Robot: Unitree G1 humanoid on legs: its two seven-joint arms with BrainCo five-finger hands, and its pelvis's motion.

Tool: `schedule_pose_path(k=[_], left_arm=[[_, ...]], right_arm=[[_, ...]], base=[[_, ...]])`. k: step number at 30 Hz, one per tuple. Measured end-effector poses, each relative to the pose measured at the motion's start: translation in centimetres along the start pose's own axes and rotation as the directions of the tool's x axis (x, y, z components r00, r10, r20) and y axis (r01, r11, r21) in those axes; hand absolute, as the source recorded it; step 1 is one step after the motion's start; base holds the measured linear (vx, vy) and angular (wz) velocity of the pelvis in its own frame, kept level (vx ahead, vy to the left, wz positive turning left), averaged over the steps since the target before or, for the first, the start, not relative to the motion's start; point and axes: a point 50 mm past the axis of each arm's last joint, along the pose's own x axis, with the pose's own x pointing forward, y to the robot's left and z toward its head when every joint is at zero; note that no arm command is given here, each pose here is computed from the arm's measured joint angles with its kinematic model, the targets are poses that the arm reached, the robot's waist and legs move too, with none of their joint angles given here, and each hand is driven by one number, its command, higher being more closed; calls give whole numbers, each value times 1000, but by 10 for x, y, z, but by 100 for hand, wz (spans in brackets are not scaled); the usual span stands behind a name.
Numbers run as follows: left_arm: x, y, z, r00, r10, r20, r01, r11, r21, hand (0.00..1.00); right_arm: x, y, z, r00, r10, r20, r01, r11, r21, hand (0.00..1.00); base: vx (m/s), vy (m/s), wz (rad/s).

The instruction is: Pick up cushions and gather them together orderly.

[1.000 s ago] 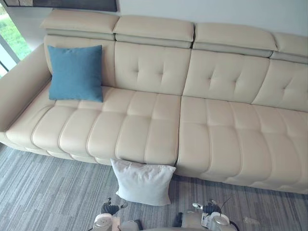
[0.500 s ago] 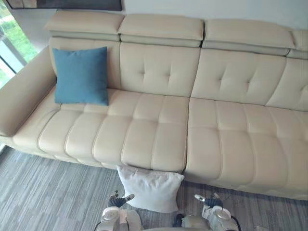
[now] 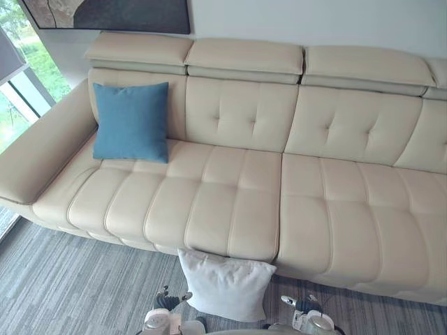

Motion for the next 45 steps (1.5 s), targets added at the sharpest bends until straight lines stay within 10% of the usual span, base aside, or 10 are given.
schedule_pose_path(k=[13, 23, 36, 37, 38, 45], left_arm=[[2, 21, 159, 886, 144, 441, -48, 974, -221, 0], [-96, 49, 366, 454, 283, 845, 88, 930, -358, 0], [-206, 38, 459, 119, 244, 962, 186, 947, -263, 0], [-213, 35, 462, 101, 238, 966, 190, 949, -253, 100], [-222, 32, 467, 79, 239, 968, 204, 947, -250, 100], [-239, 23, 472, 64, 286, 956, 258, 921, -293, 100]], right_arm=[[-10, 40, 140, 908, 42, 416, -88, 992, 92, 0], [-93, 63, 312, 591, -20, 807, -265, 940, 217, 0], [-189, 53, 409, 308, -173, 936, -435, 849, 300, 0], [-193, 55, 412, 301, -161, 940, -434, 855, 285, 0], [-198, 62, 416, 299, -137, 945, -438, 860, 263, 100], [-215, 95, 417, 297, -60, 953, -491, 846, 206, 100]], base=[[-204, -5, 4], [-80, 8, 9], [-57, 9, 7], [-45, 25, -2], [-42, 22, 1], [-22, 9, 2]])
